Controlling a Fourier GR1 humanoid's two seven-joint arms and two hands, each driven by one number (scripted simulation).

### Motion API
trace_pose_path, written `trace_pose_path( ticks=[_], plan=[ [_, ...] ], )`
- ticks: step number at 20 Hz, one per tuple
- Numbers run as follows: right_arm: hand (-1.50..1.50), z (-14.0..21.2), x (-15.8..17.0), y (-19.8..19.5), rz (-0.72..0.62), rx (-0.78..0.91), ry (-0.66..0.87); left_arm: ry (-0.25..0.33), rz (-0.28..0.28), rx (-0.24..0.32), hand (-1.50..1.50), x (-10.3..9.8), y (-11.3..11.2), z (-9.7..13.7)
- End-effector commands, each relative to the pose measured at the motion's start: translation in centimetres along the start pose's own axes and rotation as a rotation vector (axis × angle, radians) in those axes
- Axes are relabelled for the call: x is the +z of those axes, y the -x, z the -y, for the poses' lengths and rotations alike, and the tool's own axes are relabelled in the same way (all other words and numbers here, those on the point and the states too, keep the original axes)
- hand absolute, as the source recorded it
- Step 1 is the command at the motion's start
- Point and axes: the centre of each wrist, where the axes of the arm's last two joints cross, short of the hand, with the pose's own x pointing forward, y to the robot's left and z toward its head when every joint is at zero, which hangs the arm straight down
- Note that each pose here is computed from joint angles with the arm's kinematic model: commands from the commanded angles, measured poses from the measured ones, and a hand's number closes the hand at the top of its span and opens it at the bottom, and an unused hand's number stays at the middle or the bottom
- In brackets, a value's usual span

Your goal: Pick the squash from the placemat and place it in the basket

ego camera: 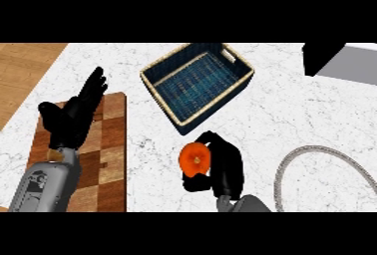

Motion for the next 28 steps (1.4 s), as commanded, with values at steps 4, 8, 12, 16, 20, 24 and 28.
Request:
trace_pose_path(
  ticks=[4, 8, 12, 16, 20, 24, 28],
  plan=[
    [1.50, 0.6, 0.2, -6.4, 0.225, -0.201, 0.118, 0.038, -0.002, 0.013, 0.00, -0.7, -0.4, 1.4],
    [1.50, 1.2, -0.8, -8.9, 0.265, -0.253, 0.177, 0.035, 0.006, 0.003, 0.00, -1.0, -0.8, 1.6],
    [1.50, 1.4, -2.0, -11.1, 0.296, -0.222, 0.242, 0.022, -0.013, -0.011, 0.00, -1.2, -0.4, 1.3],
    [1.50, 2.2, -3.5, -13.6, 0.255, -0.221, 0.288, 0.021, -0.027, -0.004, 0.00, -1.0, 0.2, 1.4],
    [1.50, 4.2, -4.7, -17.0, 0.255, -0.297, 0.368, 0.015, -0.023, -0.015, 0.00, -1.4, 0.0, 1.5],
    [1.50, 5.5, -6.2, -19.7, 0.227, -0.322, 0.434, 0.005, -0.027, -0.007, 0.00, -1.6, 0.0, 1.4],
    [1.50, 6.5, -7.7, -22.2, 0.198, -0.275, 0.490, 0.003, -0.025, -0.014, 0.00, -1.8, 0.0, 1.4]
  ],
)
